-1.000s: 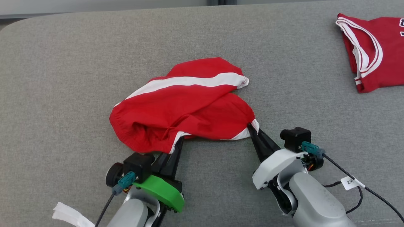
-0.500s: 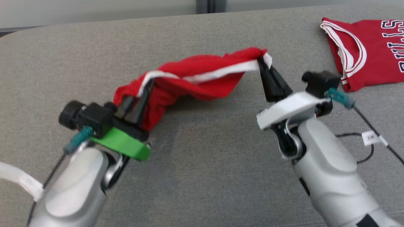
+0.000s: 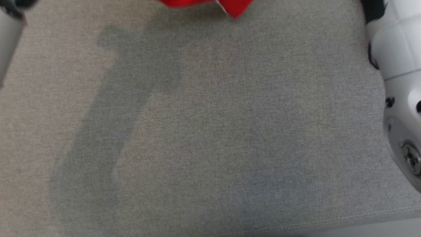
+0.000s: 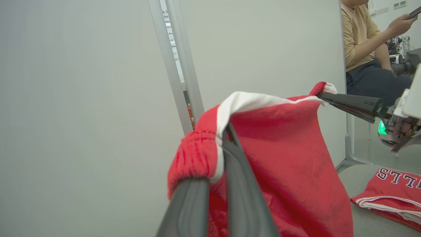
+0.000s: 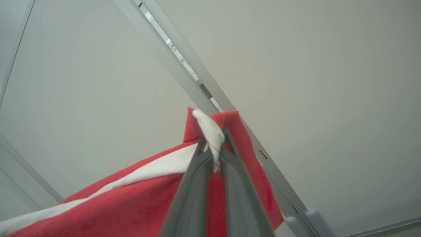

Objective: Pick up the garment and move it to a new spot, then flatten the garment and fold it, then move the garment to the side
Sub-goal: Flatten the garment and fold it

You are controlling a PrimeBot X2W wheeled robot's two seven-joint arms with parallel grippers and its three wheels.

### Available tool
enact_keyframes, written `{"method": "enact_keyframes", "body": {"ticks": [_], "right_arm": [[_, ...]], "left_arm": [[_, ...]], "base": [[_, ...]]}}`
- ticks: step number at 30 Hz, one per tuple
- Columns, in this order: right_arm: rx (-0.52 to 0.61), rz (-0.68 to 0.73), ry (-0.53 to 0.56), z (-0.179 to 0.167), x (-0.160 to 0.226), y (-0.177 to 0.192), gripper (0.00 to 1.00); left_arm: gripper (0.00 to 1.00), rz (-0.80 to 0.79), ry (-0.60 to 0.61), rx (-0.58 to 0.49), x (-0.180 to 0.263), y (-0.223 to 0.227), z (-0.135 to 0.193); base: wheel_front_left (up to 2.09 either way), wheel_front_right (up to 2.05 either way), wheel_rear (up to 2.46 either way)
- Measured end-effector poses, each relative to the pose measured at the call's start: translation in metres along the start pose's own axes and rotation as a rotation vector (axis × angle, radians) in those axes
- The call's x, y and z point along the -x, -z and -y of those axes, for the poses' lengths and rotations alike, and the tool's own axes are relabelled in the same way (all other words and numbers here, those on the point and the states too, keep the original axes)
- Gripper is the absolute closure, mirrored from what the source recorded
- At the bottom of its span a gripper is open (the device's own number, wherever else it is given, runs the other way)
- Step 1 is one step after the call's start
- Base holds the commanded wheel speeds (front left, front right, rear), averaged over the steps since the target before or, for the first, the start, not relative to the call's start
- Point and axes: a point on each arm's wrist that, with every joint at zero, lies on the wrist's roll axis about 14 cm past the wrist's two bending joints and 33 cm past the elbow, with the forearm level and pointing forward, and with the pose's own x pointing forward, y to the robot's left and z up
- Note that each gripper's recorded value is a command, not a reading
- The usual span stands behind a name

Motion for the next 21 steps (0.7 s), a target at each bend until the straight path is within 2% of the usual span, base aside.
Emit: {"method": "enact_keyframes", "body": {"ticks": [3,6,8,14,21], "right_arm": [[-0.026,0.051,0.018,0.005,-0.023,-0.013,1.00],[-0.063,0.086,0.027,0.010,-0.037,-0.021,1.00],[-0.045,0.079,0.022,0.012,-0.041,-0.015,1.00],[-0.018,-0.052,0.067,0.045,-0.021,0.045,1.00],[0.022,-0.268,0.129,0.078,0.052,0.125,1.00]], "left_arm": [[1.00,0.051,0.014,-0.016,-0.028,-0.011,-0.010],[1.00,0.087,0.045,0.003,-0.045,-0.010,-0.005],[1.00,0.092,0.065,0.027,-0.050,-0.002,0.001],[1.00,0.000,0.093,0.093,-0.036,0.055,0.015],[1.00,-0.140,0.064,0.254,0.032,0.122,0.052]], "base": [[0.00,0.00,0.00],[0.00,0.00,0.00],[0.00,0.00,0.00],[0.00,0.00,0.00],[0.00,0.00,0.00]]}}
